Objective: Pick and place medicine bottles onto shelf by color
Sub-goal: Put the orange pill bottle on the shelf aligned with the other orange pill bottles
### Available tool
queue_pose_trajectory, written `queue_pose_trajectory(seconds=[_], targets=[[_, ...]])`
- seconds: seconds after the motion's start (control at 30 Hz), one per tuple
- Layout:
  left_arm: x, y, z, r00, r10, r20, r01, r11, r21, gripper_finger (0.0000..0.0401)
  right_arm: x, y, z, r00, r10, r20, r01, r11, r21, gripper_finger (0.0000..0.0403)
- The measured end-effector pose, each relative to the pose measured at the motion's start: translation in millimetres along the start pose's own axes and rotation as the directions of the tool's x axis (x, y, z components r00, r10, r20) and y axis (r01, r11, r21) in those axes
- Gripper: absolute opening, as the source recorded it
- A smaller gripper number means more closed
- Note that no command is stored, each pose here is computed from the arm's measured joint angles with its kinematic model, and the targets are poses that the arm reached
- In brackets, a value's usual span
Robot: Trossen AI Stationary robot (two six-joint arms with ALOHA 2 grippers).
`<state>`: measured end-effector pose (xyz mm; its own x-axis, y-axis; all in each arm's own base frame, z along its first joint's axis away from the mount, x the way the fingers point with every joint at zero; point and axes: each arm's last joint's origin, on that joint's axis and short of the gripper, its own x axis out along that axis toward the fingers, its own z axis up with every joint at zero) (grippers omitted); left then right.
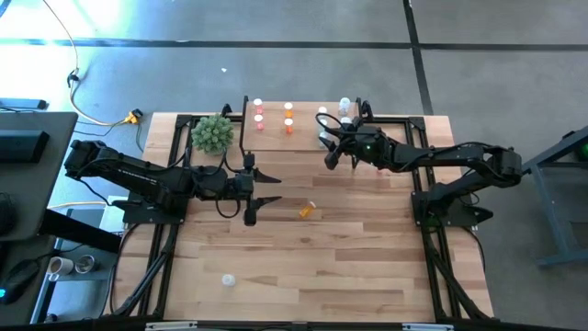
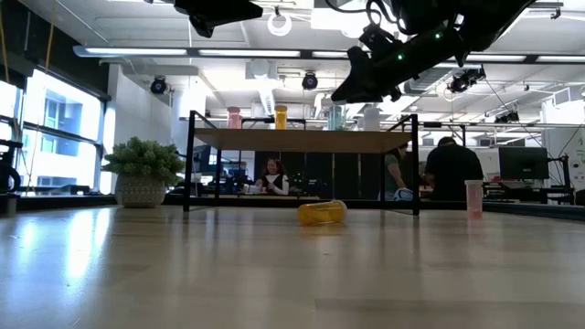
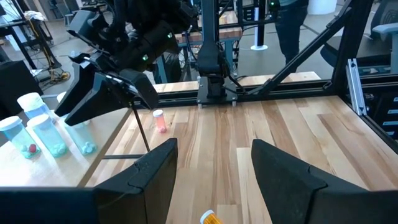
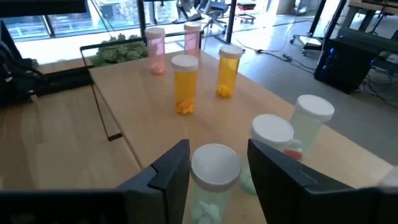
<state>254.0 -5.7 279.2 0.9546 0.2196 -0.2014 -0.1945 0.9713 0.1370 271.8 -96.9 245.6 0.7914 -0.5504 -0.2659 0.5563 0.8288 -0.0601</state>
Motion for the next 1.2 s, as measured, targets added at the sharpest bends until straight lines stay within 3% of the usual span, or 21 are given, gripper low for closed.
queue_pose_trajectory(seconds=[0.53, 1.2], targets=[[0.1, 0.0, -0.4, 1.0, 0.0, -0.004, 0.0, 1.0, 0.001, 0.0197, -0.7, 0.0, 1.1, 1.0, 0.003, 0.007, -0.003, 1.0, 0.002, 0.0154], [0.0, -0.3, -2.8, 1.0, -0.002, -0.027, 0.001, 0.999, -0.041, 0.0197, -14.9, -0.1, 19.1, 0.993, 0.017, 0.115, -0.021, 0.999, 0.029, 0.0154]])
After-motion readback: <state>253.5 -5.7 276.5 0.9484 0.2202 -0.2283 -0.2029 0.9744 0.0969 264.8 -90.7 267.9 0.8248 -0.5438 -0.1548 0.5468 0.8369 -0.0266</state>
